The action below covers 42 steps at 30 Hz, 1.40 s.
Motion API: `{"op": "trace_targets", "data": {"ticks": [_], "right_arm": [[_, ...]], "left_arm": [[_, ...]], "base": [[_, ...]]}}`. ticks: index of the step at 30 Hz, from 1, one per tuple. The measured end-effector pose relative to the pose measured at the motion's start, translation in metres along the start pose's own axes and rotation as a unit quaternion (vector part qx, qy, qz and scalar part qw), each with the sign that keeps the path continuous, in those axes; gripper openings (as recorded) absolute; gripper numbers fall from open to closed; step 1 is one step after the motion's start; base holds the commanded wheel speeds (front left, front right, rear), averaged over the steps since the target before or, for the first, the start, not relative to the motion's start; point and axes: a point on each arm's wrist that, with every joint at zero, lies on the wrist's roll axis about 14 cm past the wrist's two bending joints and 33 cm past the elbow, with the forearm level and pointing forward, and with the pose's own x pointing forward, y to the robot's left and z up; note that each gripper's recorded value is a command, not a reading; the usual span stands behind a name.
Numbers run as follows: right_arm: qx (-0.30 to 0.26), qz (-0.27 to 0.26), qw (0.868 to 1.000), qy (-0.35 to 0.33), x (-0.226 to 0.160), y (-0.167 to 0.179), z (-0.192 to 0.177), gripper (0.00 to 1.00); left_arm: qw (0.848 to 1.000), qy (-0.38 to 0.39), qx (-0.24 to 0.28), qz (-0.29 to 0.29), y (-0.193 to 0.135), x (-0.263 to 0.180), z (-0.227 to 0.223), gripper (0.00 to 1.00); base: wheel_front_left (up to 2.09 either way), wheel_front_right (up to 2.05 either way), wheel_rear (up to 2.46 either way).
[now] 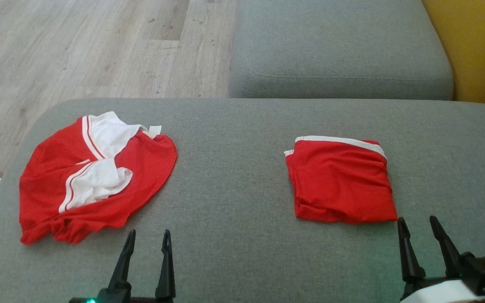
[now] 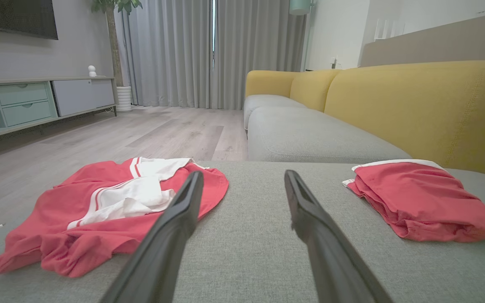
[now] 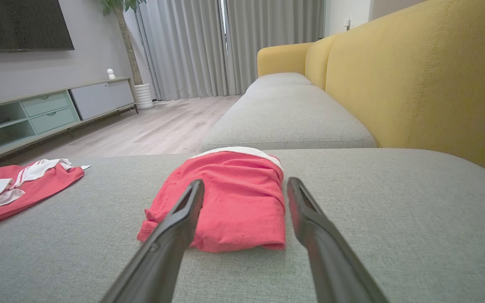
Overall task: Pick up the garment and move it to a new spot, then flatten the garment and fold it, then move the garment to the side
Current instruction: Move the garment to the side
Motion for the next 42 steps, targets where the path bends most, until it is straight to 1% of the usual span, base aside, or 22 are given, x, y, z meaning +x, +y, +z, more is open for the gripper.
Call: {"op": "trace_targets", "data": {"ticks": [9,16,28,36,42], "right_arm": [[0.003,-0.006,1.0,0.006,-0.005,-0.002,-0.004,1.0],[0.005,-0.012,1.0,0.013,-0.007,-0.005,-0.009,1.0],[0.003,-0.011,0.999,0.037,-0.001,-0.008,-0.022,1.0],[-0.008,-0.002,0.999,0.04,0.03,-0.015,-0.022,1.0],[-0.003,-0.007,0.998,0.068,0.065,-0.031,-0.038,1.0]], "left_arm": [[1.0,0.004,0.001,-0.005,-0.002,0.001,-0.002,1.0],[1.0,0.003,0.02,-0.019,-0.008,0.004,-0.002,1.0],[0.999,0.021,0.018,-0.019,-0.009,0.009,-0.011,1.0],[0.999,0.042,0.009,-0.013,-0.008,0.015,-0.021,1.0],[0.999,0.037,0.007,-0.023,-0.015,0.04,-0.019,1.0]], "base": [[0.0,0.0,0.0],[0.0,0.0,0.0],[0.0,0.0,0.0],[0.0,0.0,0.0],[0.0,0.0,0.0]]}}
